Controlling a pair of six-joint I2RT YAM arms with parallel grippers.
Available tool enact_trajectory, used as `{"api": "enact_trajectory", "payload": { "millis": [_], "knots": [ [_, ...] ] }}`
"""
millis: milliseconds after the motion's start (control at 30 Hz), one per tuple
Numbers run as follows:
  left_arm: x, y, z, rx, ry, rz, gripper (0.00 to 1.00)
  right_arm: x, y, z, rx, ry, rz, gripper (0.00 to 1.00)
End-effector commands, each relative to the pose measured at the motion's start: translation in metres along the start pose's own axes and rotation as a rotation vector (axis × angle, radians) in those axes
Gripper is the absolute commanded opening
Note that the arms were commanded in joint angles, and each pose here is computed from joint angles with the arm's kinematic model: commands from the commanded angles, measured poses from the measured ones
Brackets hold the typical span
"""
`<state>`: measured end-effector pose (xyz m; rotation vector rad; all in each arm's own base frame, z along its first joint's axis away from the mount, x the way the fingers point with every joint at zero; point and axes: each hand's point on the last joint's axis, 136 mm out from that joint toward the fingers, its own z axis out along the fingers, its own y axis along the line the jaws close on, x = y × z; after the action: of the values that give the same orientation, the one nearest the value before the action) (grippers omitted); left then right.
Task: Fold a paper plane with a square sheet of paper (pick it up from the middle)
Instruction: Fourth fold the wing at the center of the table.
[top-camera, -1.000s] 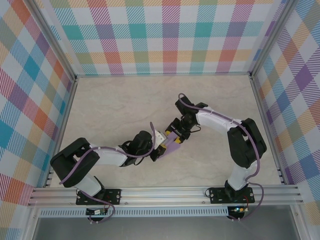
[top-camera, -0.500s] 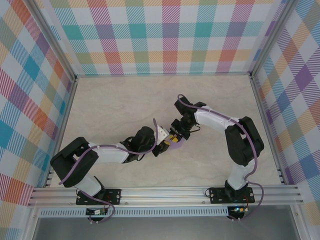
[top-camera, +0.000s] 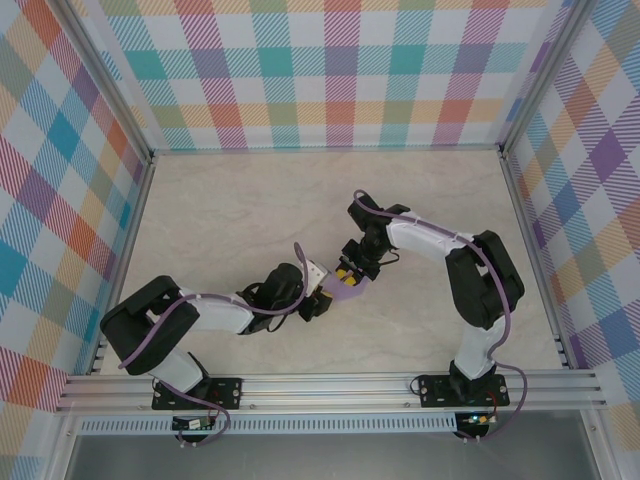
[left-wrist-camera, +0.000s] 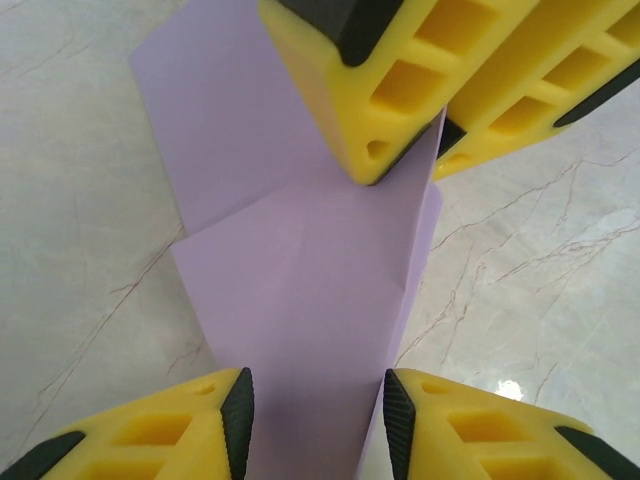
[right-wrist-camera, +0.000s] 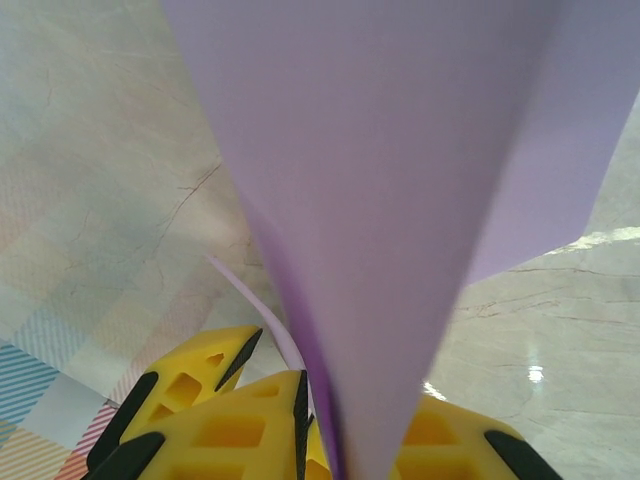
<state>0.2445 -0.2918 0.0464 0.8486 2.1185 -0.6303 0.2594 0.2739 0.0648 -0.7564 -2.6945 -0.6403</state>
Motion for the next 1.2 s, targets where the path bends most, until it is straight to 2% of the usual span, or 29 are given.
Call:
{"api": "enact_trajectory", "payload": {
  "millis": [0, 167, 300, 733, 900, 1167],
  "knots": [
    [-0.012, 0.001, -0.008, -0.025, -0.062, -0.009, 0.41, -0.001, 0.002, 0.000, 0.012, 0.007, 0.026, 0.18],
    [-0.007, 0.004, -0.010, -0.043, -0.057, -0.008, 0.40, -0.001, 0.002, 0.000, 0.012, 0.006, 0.030, 0.17],
    [-0.007, -0.004, -0.011, -0.012, -0.058, -0.006, 0.40, -0.001, 0.003, 0.000, 0.008, 0.006, 0.033, 0.13],
    [0.002, -0.007, 0.003, -0.015, -0.028, 0.038, 0.39, 0.000, 0.004, -0.001, 0.005, 0.008, 0.038, 0.12],
    [0.002, -0.006, 0.006, -0.028, -0.031, 0.057, 0.33, 0.000, 0.005, -0.001, 0.004, 0.008, 0.038, 0.12],
    [-0.002, -0.015, 0.007, 0.026, -0.050, 0.033, 0.21, 0.000, 0.003, 0.000, 0.010, 0.015, 0.037, 0.12]
  ]
}}
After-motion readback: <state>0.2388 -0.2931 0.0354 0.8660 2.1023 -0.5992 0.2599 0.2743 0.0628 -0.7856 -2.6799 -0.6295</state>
